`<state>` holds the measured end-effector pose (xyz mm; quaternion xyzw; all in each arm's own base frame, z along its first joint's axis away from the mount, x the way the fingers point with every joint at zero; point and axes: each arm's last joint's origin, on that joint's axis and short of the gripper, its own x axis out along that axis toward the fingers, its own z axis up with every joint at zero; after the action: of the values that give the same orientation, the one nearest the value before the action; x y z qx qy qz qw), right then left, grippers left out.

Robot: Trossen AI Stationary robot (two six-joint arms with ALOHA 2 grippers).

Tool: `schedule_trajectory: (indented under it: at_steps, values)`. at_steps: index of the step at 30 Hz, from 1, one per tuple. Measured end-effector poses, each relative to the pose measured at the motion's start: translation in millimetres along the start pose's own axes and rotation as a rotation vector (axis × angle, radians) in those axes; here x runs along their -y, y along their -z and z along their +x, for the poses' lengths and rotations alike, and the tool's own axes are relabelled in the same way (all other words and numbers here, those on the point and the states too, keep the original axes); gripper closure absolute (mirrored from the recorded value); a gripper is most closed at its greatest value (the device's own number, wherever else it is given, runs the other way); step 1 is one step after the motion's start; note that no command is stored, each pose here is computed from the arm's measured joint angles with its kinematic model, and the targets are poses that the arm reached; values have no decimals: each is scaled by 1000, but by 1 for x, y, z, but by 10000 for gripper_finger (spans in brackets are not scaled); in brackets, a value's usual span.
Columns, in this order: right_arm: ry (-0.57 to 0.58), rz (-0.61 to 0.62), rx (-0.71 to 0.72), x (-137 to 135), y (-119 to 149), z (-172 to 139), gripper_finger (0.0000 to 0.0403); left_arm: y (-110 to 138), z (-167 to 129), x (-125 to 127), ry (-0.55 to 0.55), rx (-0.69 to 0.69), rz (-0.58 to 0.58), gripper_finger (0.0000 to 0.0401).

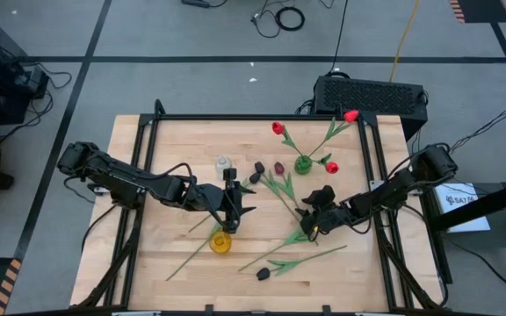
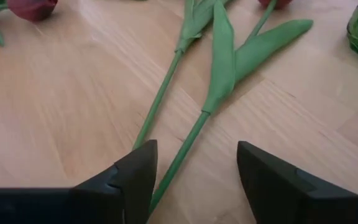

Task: Sort flowers into vase by color
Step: Put the top dark red tulip into the transparent vase

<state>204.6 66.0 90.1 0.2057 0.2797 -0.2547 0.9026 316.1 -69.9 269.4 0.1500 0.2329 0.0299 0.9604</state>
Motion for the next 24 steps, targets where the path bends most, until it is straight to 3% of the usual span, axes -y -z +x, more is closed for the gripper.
schedule_trajectory:
  at_steps: [15, 24]
  values:
    - [13, -122, -7, 0, 3, 4, 225, 1, 2, -6, -17, -6, -10, 191]
    - [52, -212, 4, -17, 4, 20, 283, 1, 2, -6, -16, -6, -10, 191]
